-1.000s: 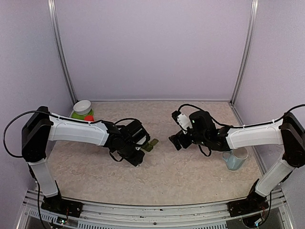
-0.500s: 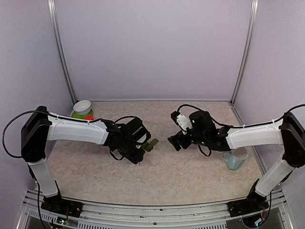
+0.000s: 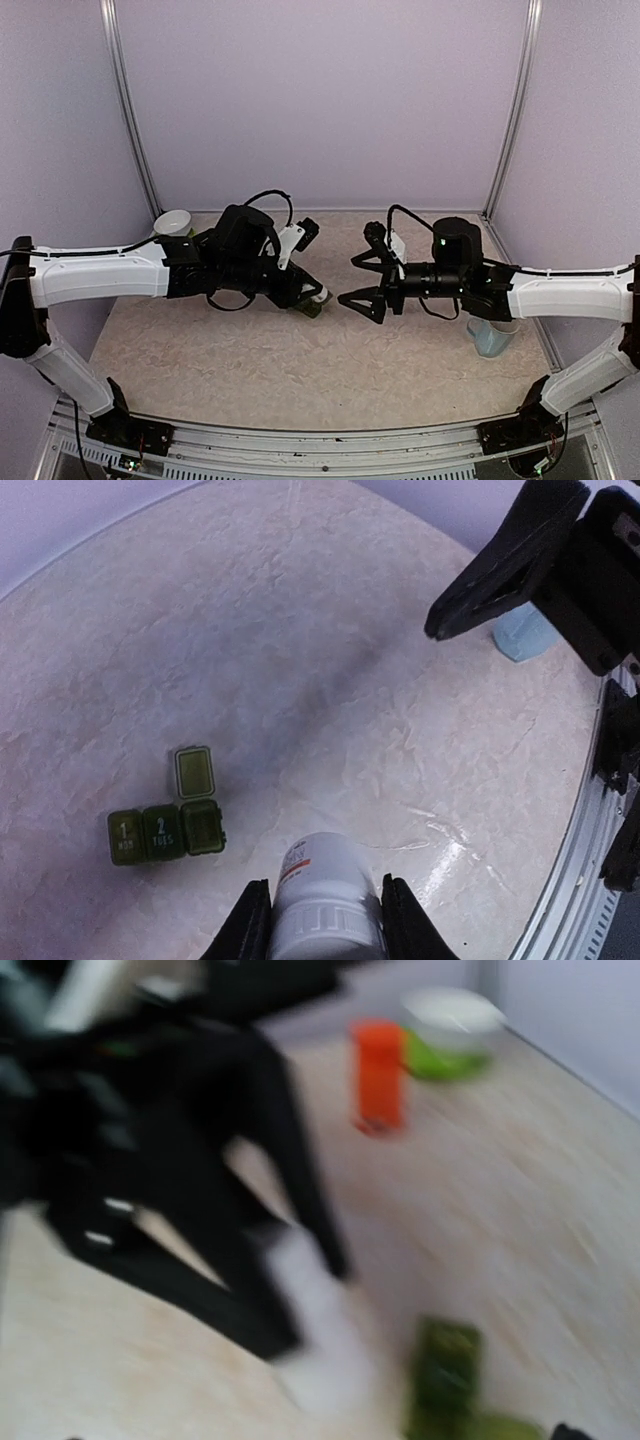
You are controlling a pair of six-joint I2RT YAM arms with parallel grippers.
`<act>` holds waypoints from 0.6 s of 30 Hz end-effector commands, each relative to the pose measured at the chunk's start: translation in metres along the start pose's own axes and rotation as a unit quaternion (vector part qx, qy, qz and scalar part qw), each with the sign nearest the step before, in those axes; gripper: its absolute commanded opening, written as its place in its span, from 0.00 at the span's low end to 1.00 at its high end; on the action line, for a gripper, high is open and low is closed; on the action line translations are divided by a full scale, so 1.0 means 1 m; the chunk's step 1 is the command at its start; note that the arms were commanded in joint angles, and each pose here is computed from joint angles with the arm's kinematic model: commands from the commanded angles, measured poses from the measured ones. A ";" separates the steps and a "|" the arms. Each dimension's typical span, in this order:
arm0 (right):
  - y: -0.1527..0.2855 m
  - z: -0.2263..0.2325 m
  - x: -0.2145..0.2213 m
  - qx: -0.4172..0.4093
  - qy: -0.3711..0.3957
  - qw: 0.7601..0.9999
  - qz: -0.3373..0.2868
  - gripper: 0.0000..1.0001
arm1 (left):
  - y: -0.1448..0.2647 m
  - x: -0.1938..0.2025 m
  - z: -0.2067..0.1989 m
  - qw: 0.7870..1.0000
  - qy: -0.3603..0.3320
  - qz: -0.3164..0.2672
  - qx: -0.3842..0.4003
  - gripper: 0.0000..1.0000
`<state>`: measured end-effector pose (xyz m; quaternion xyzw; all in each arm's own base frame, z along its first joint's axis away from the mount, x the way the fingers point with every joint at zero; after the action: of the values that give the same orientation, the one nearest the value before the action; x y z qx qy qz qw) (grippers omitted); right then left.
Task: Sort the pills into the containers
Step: Pick up the pill bottle from the center of the board, then pass from the left arm to the right
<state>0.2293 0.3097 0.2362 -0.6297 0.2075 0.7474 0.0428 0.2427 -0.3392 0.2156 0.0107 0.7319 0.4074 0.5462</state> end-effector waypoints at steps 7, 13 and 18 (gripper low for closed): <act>0.016 0.042 -0.028 -0.166 0.028 0.984 -0.054 0.97 | 0.046 -0.039 -0.038 0.973 -0.087 -0.165 0.135 0.13; 0.019 0.050 -0.035 -0.203 0.027 0.976 -0.070 0.93 | 0.063 -0.043 -0.050 0.955 -0.111 -0.210 0.180 0.13; 0.016 0.053 -0.045 -0.226 0.009 0.970 -0.091 0.87 | 0.067 -0.046 -0.056 0.946 -0.119 -0.227 0.200 0.13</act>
<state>0.1847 0.3195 0.2721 -0.6484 0.0204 0.7599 -0.0411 0.1975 -0.3467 0.2755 0.0103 0.7267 0.1723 0.6649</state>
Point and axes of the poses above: each gripper's point midway between its finger pads, its own y axis back along the fingers, its own z axis along the line the jaws close on, x = y × z, the point moved 5 cm from there along y, back along the fingers, and after that the axes turned 7 degrees about -y, right-handed, at the moved point
